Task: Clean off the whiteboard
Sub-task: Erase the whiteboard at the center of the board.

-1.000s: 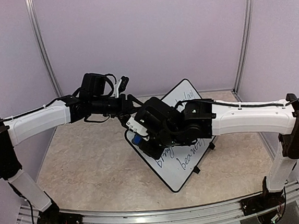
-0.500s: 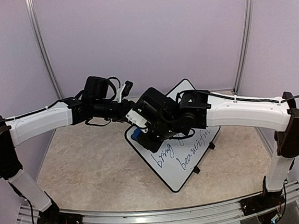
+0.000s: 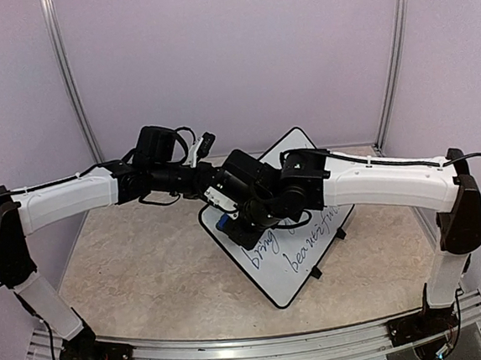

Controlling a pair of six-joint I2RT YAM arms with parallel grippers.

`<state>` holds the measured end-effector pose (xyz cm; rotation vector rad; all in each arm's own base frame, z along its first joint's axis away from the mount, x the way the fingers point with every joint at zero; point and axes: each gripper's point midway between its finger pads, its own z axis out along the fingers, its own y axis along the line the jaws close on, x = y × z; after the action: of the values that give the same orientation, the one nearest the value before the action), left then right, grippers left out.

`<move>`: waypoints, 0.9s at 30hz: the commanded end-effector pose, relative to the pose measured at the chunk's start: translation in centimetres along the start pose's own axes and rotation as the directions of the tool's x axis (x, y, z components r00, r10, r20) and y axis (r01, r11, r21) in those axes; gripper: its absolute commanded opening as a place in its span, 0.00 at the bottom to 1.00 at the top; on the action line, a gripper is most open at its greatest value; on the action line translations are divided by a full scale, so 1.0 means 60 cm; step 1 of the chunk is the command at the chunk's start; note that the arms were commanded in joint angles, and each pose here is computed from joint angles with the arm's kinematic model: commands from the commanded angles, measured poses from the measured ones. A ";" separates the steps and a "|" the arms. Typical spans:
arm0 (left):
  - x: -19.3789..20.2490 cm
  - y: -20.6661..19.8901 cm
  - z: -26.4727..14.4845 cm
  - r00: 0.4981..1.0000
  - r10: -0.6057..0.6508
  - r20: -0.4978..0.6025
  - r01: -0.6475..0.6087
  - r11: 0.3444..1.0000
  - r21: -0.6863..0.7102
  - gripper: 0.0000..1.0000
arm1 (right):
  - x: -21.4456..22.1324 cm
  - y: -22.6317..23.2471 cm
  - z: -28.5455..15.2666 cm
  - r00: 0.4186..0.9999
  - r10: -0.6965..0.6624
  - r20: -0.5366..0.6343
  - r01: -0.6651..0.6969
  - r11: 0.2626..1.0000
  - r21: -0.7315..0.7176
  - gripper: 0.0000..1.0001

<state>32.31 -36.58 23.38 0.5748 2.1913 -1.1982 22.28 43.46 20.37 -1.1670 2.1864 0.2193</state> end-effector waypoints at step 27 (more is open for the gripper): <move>0.038 -0.008 0.029 0.998 -0.058 -0.037 0.060 0.997 0.057 0.00 | -0.001 -0.025 0.016 0.997 0.002 -0.074 0.005 0.995 0.096 0.28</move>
<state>32.32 -37.13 23.50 0.5228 2.1679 -1.2645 24.31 44.32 21.73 -1.1078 2.1799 0.1300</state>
